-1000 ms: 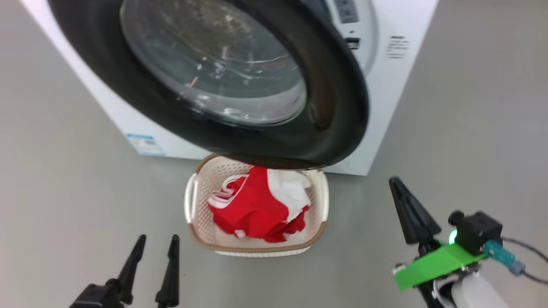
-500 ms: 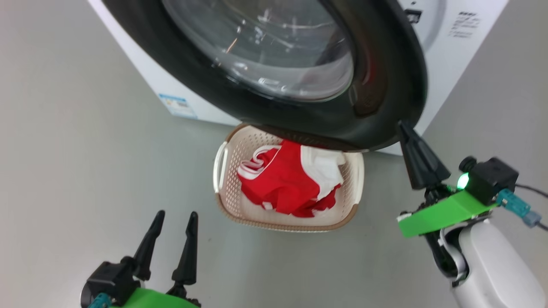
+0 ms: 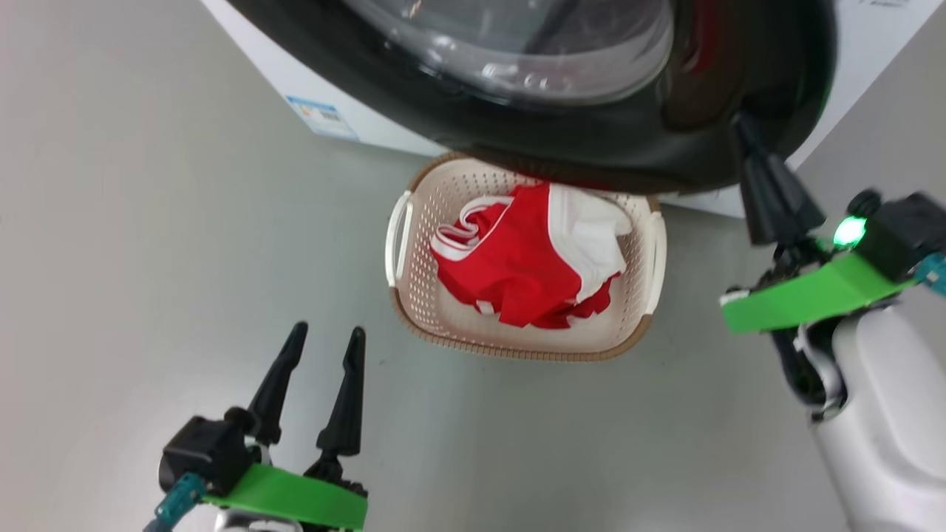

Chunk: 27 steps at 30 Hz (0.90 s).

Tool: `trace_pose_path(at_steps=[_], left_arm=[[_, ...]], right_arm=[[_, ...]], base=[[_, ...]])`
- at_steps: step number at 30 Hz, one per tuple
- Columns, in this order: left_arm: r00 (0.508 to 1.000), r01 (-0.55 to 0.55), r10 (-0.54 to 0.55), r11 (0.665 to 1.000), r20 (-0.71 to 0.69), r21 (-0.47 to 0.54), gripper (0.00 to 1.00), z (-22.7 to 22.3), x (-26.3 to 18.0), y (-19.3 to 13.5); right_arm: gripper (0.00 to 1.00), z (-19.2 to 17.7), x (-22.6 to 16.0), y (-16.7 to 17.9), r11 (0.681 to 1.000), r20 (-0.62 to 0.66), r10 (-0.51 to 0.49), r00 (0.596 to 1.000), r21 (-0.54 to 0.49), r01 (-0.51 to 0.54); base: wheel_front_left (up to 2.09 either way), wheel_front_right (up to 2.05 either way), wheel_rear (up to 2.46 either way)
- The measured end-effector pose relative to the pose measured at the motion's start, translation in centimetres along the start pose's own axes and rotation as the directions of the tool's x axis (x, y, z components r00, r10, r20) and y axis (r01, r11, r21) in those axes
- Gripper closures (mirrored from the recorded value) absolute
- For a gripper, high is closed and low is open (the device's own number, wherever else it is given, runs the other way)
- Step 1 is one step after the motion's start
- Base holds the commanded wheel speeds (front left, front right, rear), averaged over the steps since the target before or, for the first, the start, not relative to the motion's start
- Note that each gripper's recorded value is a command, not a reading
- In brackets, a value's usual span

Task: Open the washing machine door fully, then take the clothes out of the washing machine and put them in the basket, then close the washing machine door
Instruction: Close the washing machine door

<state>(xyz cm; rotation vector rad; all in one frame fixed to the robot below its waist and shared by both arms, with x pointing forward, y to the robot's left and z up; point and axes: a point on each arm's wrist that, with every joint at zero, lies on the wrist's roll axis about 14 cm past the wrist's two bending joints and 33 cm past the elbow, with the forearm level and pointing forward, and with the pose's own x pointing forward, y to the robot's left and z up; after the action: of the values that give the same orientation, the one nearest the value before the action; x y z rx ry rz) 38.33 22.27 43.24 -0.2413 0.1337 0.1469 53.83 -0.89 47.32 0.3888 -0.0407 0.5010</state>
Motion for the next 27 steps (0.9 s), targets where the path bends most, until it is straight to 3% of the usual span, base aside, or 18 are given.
trace_pose_path(at_steps=[13,27], left_arm=[[1.000,0.013,-0.013,1.000,-0.011,-0.010,0.00,-0.6,2.6,-0.6],[1.000,0.004,-0.004,1.000,0.004,-0.010,0.00,-0.1,3.0,-0.4]], right_arm=[[1.00,0.7,4.7,-3.3,1.000,0.090,-0.016,0.996,0.001,0.016],[1.00,0.7,5.2,-2.8,1.000,0.097,-0.002,0.995,0.013,0.000]], base=[[0.00,0.00,0.00],[0.00,0.00,0.00]])
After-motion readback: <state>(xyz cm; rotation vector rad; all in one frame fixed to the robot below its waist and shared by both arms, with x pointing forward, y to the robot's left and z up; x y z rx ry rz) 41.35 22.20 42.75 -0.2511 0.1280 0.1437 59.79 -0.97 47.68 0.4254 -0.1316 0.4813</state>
